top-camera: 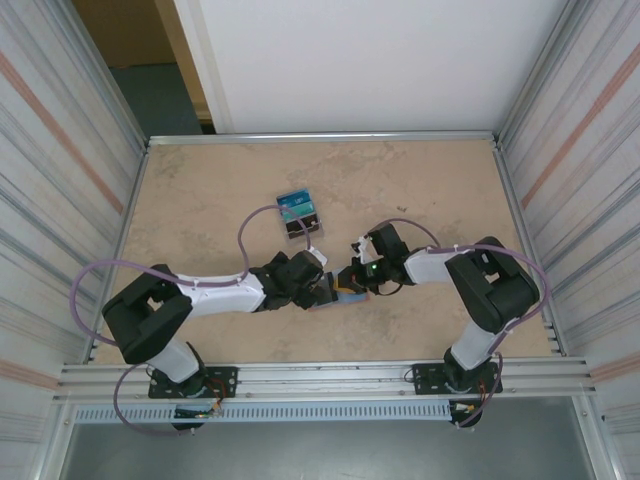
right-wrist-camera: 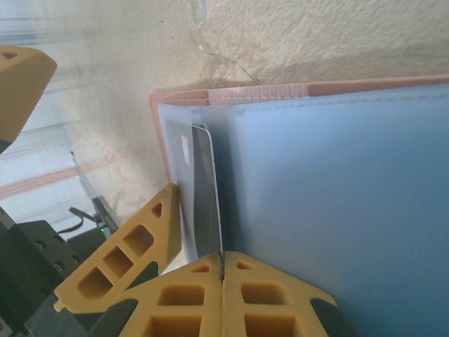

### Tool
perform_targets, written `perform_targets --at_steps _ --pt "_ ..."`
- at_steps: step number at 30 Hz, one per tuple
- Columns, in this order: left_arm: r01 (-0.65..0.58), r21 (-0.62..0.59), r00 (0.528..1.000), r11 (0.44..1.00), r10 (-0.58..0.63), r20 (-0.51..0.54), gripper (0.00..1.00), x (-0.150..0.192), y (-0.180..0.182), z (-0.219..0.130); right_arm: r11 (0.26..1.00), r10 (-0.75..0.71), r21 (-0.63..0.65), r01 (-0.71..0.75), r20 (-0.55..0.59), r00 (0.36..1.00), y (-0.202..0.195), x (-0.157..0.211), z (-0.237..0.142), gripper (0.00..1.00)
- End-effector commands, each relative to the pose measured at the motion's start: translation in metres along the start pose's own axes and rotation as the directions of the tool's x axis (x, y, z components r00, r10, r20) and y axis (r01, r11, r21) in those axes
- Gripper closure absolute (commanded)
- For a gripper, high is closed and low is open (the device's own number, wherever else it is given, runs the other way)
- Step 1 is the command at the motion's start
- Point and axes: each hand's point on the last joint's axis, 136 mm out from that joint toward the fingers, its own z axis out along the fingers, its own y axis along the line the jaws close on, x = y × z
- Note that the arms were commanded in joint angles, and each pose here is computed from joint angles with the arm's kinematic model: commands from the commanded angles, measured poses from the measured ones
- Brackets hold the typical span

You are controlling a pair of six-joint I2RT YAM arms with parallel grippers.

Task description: Take the credit cards out of the card holder

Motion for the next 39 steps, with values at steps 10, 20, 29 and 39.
perform_targets --at_steps 10,20,29,39 --pt "-0.048 0.000 0.997 0.999 0.048 -0.065 0.01 0.016 0.000 -0.003 0.996 -0.049 0.079 0.046 0.048 0.998 0.000 -0.007 -0.019 1.00" --pt "-0.027 0.028 0.998 0.999 0.025 0.050 0.01 -0.021 0.002 -0.021 0.993 -0.065 0.099 0.059 0.057 0.996 0.002 -0.008 -0.023 1.00" --pt "-0.046 0.051 0.995 0.998 0.041 0.096 0.01 -0.043 -0.006 -0.015 0.994 -0.068 0.089 0.064 0.050 0.996 0.005 -0.008 -0.023 1.00" --pt "-0.059 0.063 0.998 0.996 0.058 0.026 0.01 -0.028 -0.017 0.006 0.997 -0.063 0.041 0.062 0.044 0.997 0.013 -0.006 -0.021 0.95"
